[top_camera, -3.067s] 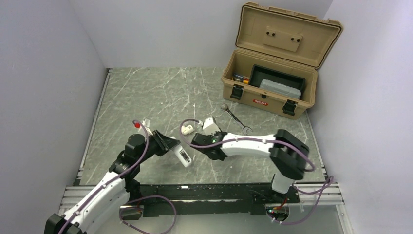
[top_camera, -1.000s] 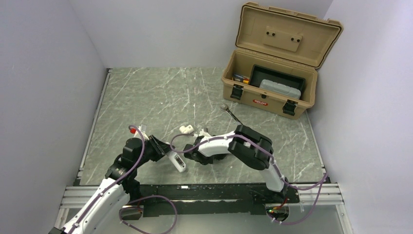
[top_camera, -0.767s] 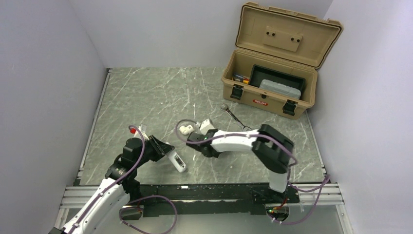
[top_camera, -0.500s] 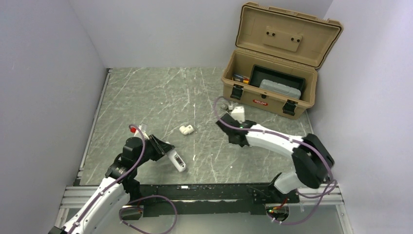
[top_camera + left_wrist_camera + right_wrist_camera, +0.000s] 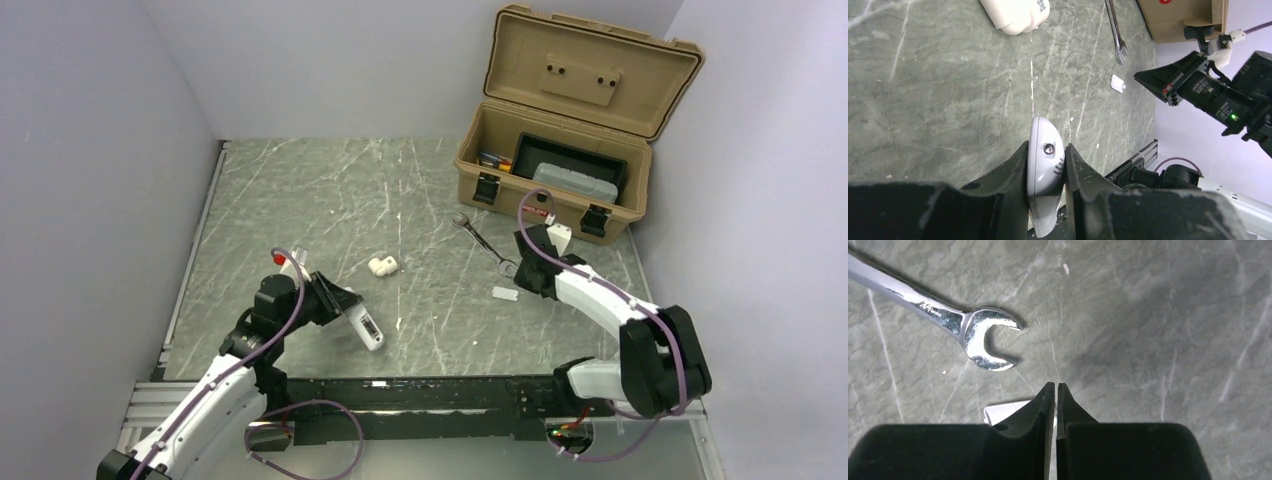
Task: Load the batteries into the remote control
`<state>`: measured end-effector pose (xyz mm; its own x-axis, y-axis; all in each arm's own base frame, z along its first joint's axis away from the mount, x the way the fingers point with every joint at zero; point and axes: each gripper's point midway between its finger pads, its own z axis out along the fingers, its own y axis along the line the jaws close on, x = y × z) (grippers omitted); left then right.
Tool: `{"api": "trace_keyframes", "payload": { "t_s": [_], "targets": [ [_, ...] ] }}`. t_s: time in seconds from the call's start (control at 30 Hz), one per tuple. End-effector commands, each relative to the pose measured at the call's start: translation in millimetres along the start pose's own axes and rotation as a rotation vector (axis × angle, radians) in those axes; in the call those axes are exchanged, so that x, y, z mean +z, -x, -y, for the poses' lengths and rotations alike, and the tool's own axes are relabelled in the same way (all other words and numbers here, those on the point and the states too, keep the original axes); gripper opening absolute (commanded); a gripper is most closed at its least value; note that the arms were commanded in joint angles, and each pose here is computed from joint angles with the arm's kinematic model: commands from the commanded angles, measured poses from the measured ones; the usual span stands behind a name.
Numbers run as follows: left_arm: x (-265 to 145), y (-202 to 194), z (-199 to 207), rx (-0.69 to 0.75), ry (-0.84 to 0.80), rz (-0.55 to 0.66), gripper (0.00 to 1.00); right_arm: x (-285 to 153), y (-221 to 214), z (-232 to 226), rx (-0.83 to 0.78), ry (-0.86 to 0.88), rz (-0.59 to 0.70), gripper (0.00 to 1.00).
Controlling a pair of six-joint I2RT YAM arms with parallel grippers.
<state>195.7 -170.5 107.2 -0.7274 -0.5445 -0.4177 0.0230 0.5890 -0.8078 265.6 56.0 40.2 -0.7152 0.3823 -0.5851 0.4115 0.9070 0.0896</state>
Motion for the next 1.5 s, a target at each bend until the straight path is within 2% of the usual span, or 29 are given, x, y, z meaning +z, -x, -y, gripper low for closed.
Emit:
{"api": "trace_keyframes", "payload": {
  "t_s": [0.0, 0.27, 0.63, 0.77, 0.9, 1.1, 1.27, 1.47],
  "targets": [
    [-4, 16, 30, 0.053, -0.101, 0.039, 0.0, 18, 11, -14, 0.035, 0.032, 0.008, 0.08],
    [-4, 15, 30, 0.057, -0.101, 0.039, 0.0, 38, -8, -15, 0.018, 0.04, -0.076, 0.06],
    [0, 15, 28, 0.051, -0.102, 0.034, 0.0, -2, -45, -19, -0.027, 0.129, -0.118, 0.05],
    [3, 13, 27, 0.048, -0.095, 0.016, 0.0, -11, -66, -30, -0.094, 0.14, -0.155, 0.05],
    [4, 15, 27, 0.054, -0.088, 0.02, 0.0, -14, -80, -42, -0.126, 0.158, -0.162, 0.06],
    [5, 19, 31, 0.065, -0.103, 0.034, 0.0, -1, -78, -50, -0.125, 0.174, -0.122, 0.07],
    [6, 19, 30, 0.074, -0.095, 0.031, 0.0, 10, -79, -66, -0.222, 0.203, -0.126, 0.1],
    [8, 20, 28, 0.079, -0.092, 0.031, 0.0, 2, -98, -101, -0.36, 0.265, -0.159, 0.1]
  ]
}}
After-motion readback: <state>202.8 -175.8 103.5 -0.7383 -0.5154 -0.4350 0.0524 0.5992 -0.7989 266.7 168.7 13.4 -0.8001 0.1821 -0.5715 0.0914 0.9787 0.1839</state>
